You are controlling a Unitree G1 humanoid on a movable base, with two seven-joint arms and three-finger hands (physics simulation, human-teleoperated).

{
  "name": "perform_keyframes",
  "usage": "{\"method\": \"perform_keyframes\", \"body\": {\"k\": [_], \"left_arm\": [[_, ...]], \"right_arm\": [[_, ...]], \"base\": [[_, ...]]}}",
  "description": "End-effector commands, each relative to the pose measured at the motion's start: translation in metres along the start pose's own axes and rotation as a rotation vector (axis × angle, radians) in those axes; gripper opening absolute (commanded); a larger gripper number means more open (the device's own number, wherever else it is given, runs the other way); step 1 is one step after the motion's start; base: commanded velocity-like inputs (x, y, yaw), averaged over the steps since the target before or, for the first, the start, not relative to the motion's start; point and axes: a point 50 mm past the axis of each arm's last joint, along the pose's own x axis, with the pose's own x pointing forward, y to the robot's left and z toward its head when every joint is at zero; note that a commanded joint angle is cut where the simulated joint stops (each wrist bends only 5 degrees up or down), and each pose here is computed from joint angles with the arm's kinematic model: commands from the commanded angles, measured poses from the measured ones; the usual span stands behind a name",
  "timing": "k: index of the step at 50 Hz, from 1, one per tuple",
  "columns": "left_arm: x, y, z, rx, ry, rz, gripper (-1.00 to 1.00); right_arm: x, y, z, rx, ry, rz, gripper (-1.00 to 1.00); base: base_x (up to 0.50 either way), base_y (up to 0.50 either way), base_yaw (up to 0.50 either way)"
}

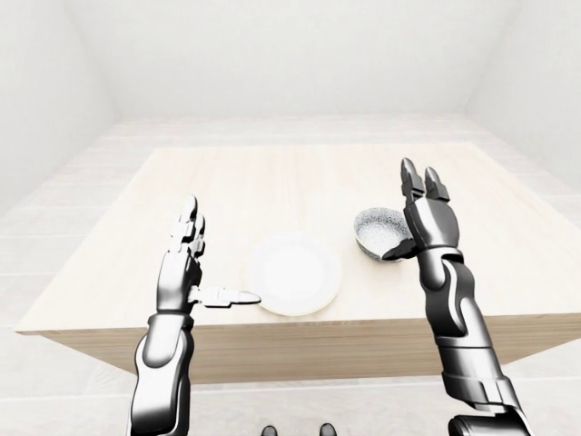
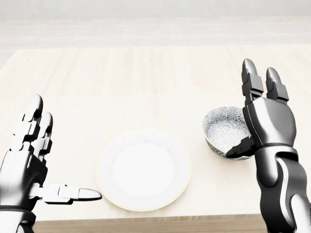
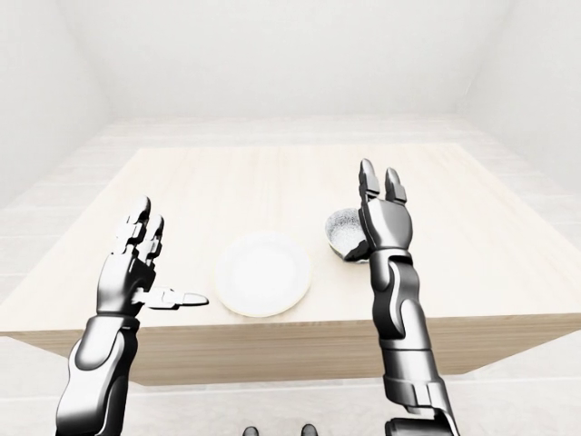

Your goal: Put the bowl on the plate.

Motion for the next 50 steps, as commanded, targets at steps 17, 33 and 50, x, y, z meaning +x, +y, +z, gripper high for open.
{"method": "perform_keyframes", "body": {"k": [17, 33, 50], "left_arm": [[0.001, 0.002, 0.001, 0.019, -0.001, 0.002, 1.0], [0.0, 0.001, -0.006, 0.018, 0.027, -0.001, 1.0], [0.001, -0.003, -0.019, 0.023, 0.085, -0.016, 1.0]], "right_arm": [[0.004, 0.031, -0.011, -0.135, 0.049, 0.119, 1.0], [0.02, 0.047, -0.021, -0.149, 0.094, 0.165, 1.0], [0.033, 0.067, -0.035, -0.166, 0.169, 0.206, 1.0]], "base": [[0.0, 0.0, 0.0], [0.0, 0.0, 0.0], [0.0, 0.0, 0.0]]}}
